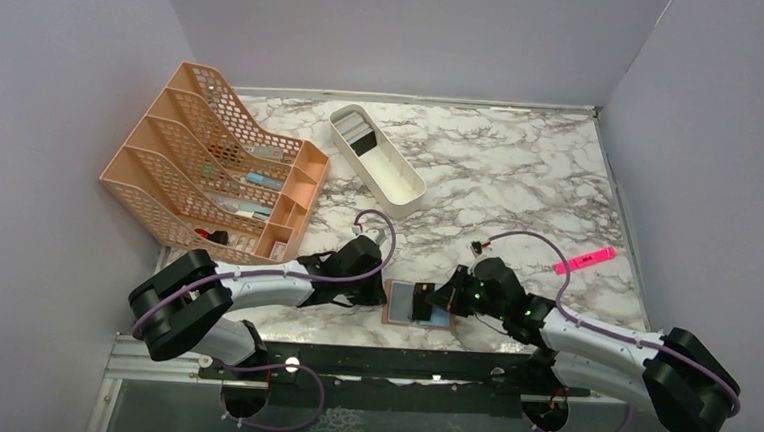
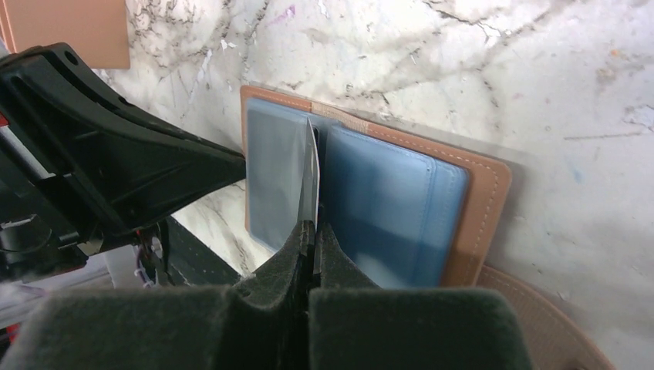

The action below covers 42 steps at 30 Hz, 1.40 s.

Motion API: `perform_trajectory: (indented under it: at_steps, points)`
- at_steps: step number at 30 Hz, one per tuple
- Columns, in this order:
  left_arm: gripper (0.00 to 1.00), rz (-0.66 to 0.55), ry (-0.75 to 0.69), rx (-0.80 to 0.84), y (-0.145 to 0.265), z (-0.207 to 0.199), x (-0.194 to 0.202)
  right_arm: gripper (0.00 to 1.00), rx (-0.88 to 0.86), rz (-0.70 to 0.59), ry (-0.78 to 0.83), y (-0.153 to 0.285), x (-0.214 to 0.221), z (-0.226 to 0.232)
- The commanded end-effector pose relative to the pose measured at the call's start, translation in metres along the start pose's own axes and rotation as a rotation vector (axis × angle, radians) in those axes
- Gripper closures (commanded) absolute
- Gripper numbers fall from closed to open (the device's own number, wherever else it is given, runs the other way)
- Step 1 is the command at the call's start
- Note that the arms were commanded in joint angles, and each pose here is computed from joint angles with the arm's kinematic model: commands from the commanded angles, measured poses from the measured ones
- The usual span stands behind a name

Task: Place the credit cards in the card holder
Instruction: Insert the credit card into the card holder.

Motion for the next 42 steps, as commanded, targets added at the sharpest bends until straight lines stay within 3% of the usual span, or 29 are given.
perform_trajectory:
  at_steps: [1, 11, 34, 42]
  points:
    - [0.94, 0.006, -0.017, -0.092, -0.005, 0.021, 0.008, 0.99, 0.103, 0.017, 0.019, 0.005, 0.010, -0.018]
    - [0.94, 0.022, -0.005, -0.103, -0.008, 0.025, 0.012, 0.99, 0.091, 0.107, -0.032, 0.001, 0.027, -0.027]
    - [0.93, 0.010, 0.030, -0.114, -0.004, 0.034, 0.018, 0.99, 0.222, 0.082, -0.067, 0.012, 0.027, -0.037]
    - [0.93, 0.010, 0.037, -0.112, -0.004, 0.034, 0.020, 0.99, 0.148, 0.079, -0.054, 0.010, 0.029, -0.035]
Point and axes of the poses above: each gripper's point midway between its finger pads, its own y axis back along the fingers, its own z axis along the line the jaws close on, x = y × z, the point moved 9 cm from there along y, back along the fingers, and after that the axes turned 6 degrees about y, right-handed, at the moved point
